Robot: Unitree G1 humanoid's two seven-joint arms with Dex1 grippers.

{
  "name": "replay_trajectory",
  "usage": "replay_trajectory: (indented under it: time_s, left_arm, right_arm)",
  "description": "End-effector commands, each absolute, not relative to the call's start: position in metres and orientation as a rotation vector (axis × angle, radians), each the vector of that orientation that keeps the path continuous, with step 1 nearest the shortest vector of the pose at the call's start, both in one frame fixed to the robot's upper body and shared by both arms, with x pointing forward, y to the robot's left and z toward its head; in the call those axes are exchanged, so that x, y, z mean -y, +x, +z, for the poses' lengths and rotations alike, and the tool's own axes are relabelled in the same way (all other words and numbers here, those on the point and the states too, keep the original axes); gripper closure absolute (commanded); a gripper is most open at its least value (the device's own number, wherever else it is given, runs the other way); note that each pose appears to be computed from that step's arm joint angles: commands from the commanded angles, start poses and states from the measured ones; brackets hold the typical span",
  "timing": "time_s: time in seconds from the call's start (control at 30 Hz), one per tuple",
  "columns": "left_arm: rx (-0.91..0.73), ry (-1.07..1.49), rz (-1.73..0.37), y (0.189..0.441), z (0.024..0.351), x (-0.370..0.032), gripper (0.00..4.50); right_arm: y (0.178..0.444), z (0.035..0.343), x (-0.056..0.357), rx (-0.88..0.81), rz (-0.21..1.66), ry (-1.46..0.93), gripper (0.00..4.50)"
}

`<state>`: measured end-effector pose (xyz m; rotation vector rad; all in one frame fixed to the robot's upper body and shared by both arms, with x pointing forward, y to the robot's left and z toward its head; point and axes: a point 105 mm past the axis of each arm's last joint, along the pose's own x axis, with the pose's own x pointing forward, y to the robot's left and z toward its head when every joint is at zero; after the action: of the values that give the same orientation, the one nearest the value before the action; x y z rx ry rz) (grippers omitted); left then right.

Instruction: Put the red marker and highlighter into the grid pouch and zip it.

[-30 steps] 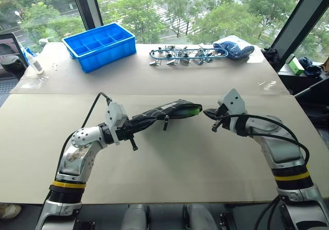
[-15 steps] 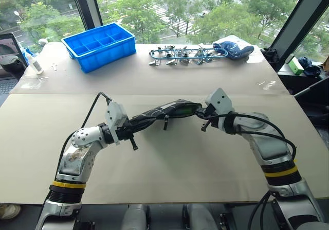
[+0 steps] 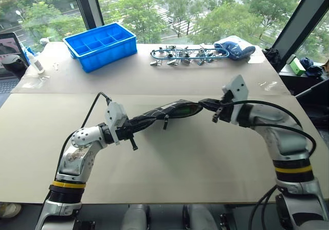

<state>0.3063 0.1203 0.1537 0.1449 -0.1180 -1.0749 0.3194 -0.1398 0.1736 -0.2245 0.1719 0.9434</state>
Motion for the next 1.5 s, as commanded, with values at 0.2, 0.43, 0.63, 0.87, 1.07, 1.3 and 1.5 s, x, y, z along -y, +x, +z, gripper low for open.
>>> replay_trajectory:
  time_s: [0.2,0.43,0.63,0.87,1.07,1.3,1.5]
  left_arm:
    - [0.169,0.155,-1.086,0.304,0.166,-0.118,4.5]
    - [0.167,0.157,-1.088,0.305,0.166,-0.118,4.5]
    - [0.168,0.159,-1.097,0.305,0.166,-0.116,4.5]
    - [0.169,0.155,-1.106,0.307,0.166,-0.113,4.5]
    - [0.166,0.151,-1.105,0.308,0.163,-0.114,4.5]
    - [0.149,0.153,-1.074,0.308,0.155,-0.123,4.5]
    - [0.107,0.147,-1.035,0.309,0.139,-0.135,4.5]
  right_arm:
    - [0.298,0.147,0.113,-0.271,0.972,-0.156,2.99]
    - [0.29,0.12,0.072,-0.354,1.0,-0.064,1.95]
    - [0.321,0.136,0.05,-0.29,0.919,0.04,1.95]
    - [0.331,0.145,0.032,-0.254,0.95,0.02,1.95]
    - [0.331,0.151,0.027,-0.232,0.972,0.025,2.63]
    - [0.325,0.152,0.043,-0.239,0.991,0.023,4.46]
    - [0.314,0.148,0.061,-0.264,0.998,0.017,4.46]
